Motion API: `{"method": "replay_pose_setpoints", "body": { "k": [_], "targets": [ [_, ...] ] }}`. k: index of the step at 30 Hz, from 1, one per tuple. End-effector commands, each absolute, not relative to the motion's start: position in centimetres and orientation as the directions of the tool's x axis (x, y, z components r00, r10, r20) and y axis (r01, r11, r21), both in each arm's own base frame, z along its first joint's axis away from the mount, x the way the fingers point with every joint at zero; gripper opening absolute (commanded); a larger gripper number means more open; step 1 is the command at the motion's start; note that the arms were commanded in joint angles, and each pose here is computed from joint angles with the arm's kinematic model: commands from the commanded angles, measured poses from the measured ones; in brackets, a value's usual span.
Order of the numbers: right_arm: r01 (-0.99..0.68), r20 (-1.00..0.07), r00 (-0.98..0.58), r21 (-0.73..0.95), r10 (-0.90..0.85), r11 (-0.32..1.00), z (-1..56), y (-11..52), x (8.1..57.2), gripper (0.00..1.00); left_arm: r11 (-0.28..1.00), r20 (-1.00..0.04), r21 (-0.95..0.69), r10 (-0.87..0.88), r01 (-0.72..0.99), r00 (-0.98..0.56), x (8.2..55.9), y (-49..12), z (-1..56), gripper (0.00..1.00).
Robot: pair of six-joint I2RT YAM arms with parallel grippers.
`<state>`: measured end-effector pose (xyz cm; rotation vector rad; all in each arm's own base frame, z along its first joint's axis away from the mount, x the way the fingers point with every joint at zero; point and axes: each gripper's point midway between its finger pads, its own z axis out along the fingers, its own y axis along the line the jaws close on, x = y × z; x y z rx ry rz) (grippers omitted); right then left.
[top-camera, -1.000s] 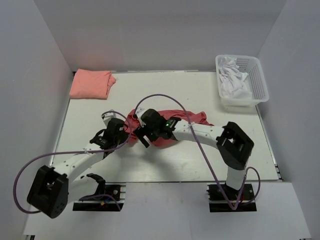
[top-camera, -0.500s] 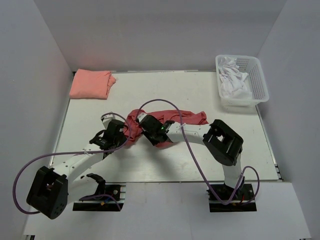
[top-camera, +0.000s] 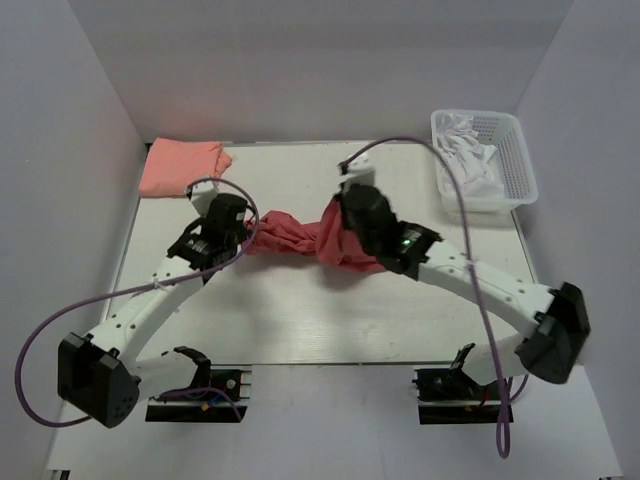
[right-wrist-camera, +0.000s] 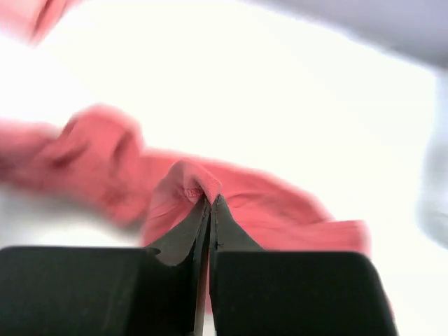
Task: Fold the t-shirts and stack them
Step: Flatten out the tshirt
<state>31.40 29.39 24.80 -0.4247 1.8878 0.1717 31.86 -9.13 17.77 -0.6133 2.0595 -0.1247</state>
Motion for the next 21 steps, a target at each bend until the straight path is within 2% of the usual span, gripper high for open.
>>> {"method": "replay_pose_setpoints", "body": {
  "k": [1, 2, 6, 7, 10, 14, 21],
  "targets": [
    [-0.043, -0.983, -0.167, -0.072, -0.078, 0.996, 31.2, 21.6, 34.4, 0.0, 0.856, -0.82, -0.228, -0.426, -0.465, -0.382, 32.7, -6.9, 20.7, 0.0],
    [0.035, -0.989, -0.139, -0.055, -0.05, 0.998, 32.4, 19.5, 34.9, 0.0, 0.85, -0.829, -0.187, -0.405, -0.492, -0.385, 32.5, -6.2, 21.0, 0.0],
    [0.218, -1.0, -0.012, 0.009, 0.012, 0.976, 37.6, 12.8, 35.0, 0.0, 0.797, -0.86, -0.192, -0.418, -0.572, -0.292, 32.9, -4.6, 25.0, 0.0],
    [0.306, -1.0, 0.013, 0.018, 0.014, 0.952, 38.8, 10.1, 35.0, 0.0, 0.792, -0.866, -0.193, -0.415, -0.579, -0.279, 32.9, -4.3, 25.6, 0.0],
    [0.417, -0.997, 0.078, 0.017, -0.017, 0.909, 42.2, 6.2, 34.4, 0.0, 0.77, -0.883, -0.241, -0.426, -0.59, -0.196, 32.4, -3.3, 29.3, 0.0],
    [0.505, -0.979, 0.197, 0.056, -0.052, 0.862, 48.6, 1.2, 31.9, 0.0, 0.739, -0.891, -0.329, -0.45, -0.588, -0.067, 31.0, -1.8, 35.0, 0.0],
    [0.55, -0.951, 0.308, 0.144, -0.04, 0.823, 53.6, -3.0, 27.7, 0.0, 0.699, -0.876, -0.427, -0.476, -0.574, 0.072, 27.5, 0.9, 42.3, 0.0]
  ]
}}
